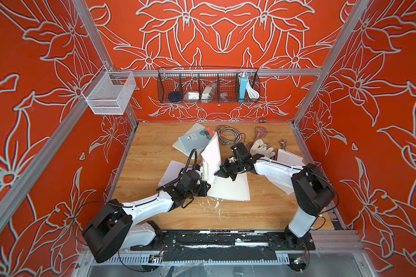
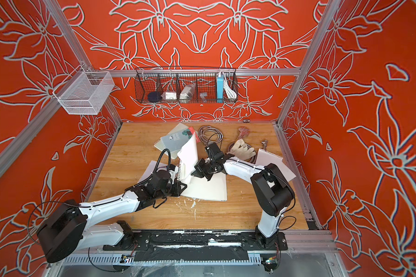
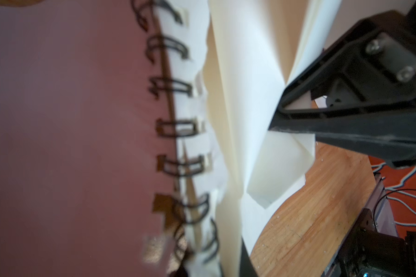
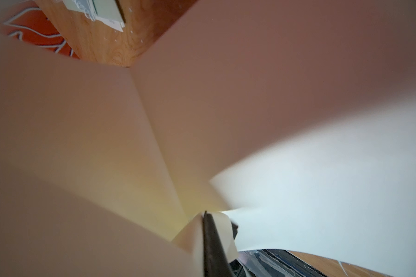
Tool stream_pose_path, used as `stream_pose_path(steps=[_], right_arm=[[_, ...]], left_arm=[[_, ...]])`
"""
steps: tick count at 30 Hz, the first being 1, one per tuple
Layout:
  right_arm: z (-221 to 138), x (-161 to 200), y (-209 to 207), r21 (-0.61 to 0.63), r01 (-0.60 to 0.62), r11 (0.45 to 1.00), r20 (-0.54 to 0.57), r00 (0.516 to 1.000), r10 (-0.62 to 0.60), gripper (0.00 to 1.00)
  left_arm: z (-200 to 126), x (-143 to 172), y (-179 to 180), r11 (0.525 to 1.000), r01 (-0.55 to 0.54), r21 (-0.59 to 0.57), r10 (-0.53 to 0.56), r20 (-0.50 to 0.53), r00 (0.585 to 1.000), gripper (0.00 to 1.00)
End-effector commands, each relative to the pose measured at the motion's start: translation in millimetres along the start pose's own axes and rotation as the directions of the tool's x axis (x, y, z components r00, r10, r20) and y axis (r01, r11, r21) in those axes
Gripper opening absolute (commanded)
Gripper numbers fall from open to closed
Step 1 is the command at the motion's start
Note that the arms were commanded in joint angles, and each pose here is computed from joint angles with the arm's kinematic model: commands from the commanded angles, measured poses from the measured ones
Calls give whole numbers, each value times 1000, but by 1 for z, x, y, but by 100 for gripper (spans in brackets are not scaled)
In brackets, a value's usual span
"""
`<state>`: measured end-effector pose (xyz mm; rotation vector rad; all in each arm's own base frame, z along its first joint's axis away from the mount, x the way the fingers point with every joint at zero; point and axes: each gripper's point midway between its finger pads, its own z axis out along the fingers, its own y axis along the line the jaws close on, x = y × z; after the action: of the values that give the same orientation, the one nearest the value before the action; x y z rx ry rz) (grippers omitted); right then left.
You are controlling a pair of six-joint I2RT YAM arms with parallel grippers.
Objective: Tear off pages from different notebooks
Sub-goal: Tear off the paper from the notebook.
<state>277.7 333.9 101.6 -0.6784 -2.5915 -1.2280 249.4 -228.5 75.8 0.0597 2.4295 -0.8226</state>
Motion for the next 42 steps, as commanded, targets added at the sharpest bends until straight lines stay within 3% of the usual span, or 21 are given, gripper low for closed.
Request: stream_pose_path(steps=[1, 11, 12, 17, 21, 25, 30, 37, 42], right_arm=[[-1, -21, 7, -51, -33, 998, 80, 996, 37, 0], [-4, -22, 19, -50, 25, 998, 95, 995, -20, 0], [-4, -21, 21, -53, 35, 998, 93, 995, -30, 0], [-2, -12, 26, -80, 31, 996, 51, 998, -27, 0], [0, -7, 28, -90, 34, 995, 31, 999, -31, 0], [-8, -5, 30, -14, 137, 990, 42, 990, -136, 0], [-7, 1, 23, 95, 311, 946, -52, 950, -307, 0], [-6, 25, 24, 47, 505, 862, -253, 841, -478, 0], [-31, 35, 21, 62, 642, 765, -264, 749, -607, 0]], left_arm=[[4, 3, -4, 999, -35, 20, 35, -10, 999, 0], [1, 7, -9, 999, -45, 24, 46, -27, 999, 0], [-3, 23, -28, 986, -85, 143, 101, -107, 989, 68], [-7, 26, -30, 986, -50, 157, 68, -113, 991, 89], [-5, 24, -29, 987, -51, 150, 68, -108, 992, 91], [-18, 4, -25, 994, -80, 77, 84, -59, 995, 91], [-58, -35, 6, 997, 75, -33, -73, 40, 996, 92], [-93, -61, 23, 984, 169, -62, -162, 109, 981, 96], [-101, -105, 40, 976, 174, -130, -150, 177, 973, 96]])
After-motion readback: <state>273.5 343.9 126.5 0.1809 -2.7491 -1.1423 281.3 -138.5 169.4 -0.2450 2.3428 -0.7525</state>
